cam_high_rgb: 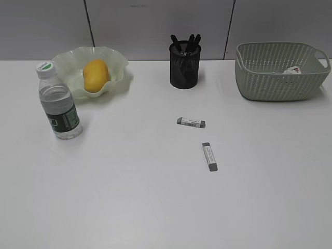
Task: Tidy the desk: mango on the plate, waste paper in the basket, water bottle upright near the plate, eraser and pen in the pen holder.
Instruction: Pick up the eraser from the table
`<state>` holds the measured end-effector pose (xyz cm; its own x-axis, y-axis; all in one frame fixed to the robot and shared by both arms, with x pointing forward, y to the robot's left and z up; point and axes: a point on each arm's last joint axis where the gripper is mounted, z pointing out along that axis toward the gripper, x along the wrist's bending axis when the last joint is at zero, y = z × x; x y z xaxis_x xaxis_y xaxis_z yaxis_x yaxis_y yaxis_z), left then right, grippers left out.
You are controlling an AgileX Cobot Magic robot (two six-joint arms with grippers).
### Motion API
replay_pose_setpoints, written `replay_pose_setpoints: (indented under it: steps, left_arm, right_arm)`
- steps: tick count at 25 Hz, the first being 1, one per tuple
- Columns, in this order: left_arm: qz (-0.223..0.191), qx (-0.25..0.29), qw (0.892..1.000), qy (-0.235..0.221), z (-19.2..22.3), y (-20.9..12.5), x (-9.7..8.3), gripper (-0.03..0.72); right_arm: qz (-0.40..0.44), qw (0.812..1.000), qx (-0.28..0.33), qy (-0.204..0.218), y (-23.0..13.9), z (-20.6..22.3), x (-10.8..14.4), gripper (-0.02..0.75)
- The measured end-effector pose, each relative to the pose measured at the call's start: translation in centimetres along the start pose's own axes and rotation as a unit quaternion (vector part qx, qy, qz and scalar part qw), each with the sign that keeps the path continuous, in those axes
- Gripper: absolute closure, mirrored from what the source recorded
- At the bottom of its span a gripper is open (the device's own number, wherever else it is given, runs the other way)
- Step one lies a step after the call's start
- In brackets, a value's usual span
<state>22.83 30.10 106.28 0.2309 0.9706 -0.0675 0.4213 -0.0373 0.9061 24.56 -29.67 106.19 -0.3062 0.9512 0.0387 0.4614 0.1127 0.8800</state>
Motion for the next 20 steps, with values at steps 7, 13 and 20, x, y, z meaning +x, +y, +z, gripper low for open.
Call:
replay_pose_setpoints:
  steps: [7, 13, 20]
  left_arm:
    - [-0.008, -0.002, 1.000, 0.014, 0.0, 0.0, 0.0, 0.188]
    - [-0.033, -0.006, 0.997, 0.069, 0.1, 0.0, -0.2, 0.200]
    - [-0.035, -0.007, 0.997, 0.073, 0.1, 0.0, -0.2, 0.201]
  right_arm:
    - [0.001, 0.993, 0.120, -0.003, 5.3, 8.5, 0.4, 0.471]
    - [-0.004, 0.988, 0.158, 0.003, 8.4, 20.5, 0.7, 0.394]
    - [-0.050, 0.975, 0.217, 0.017, 11.5, 32.7, 1.0, 0.346]
